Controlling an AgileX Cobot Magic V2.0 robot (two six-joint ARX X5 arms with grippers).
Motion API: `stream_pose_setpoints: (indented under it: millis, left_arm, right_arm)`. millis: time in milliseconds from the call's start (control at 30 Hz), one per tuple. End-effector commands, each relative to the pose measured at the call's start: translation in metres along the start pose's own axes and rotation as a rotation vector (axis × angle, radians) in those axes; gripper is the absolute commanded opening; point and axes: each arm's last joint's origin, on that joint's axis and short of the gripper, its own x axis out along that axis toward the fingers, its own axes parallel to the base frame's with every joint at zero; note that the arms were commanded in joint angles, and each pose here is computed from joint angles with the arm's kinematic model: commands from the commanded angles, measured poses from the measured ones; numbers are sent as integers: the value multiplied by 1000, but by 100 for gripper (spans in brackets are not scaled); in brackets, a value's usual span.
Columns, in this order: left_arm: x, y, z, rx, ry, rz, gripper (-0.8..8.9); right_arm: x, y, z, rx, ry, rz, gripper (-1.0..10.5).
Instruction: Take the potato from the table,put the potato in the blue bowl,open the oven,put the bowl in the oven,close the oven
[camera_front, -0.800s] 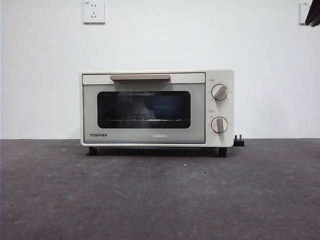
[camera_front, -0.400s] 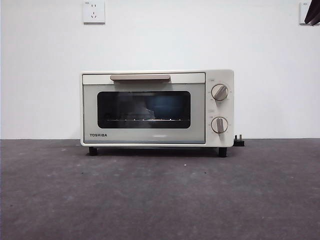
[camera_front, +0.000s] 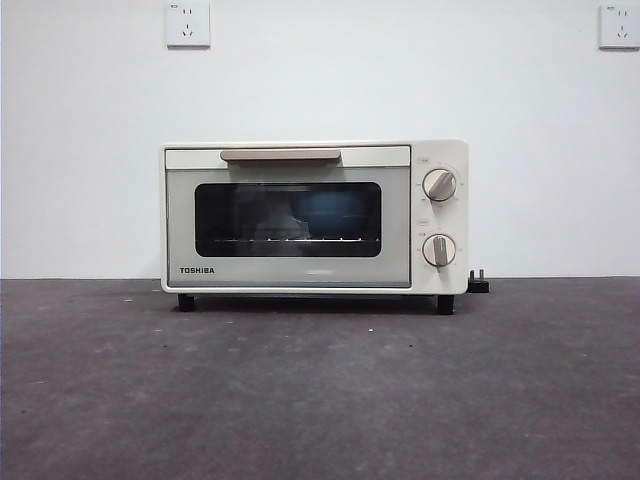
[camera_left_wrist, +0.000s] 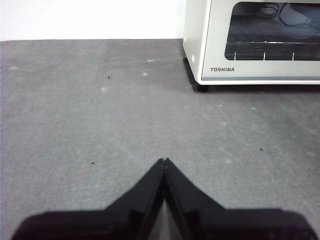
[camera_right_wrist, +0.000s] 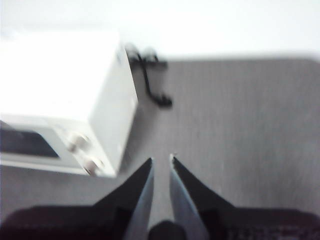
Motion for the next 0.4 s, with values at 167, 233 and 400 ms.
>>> stream_pose_setpoints:
  millis: [167, 233, 400]
  left_arm:
    - [1, 1, -3, -8, 7, 3, -4]
    - [1, 1, -3, -8, 7, 4, -4]
    - [1, 1, -3, -8, 8, 3, -4]
  right_arm:
    - [-48, 4, -26, -67, -288, -125, 61]
    - [-50, 5, -46, -60, -378, -121, 61]
    - [-40, 7, -115, 34, -504, -86, 61]
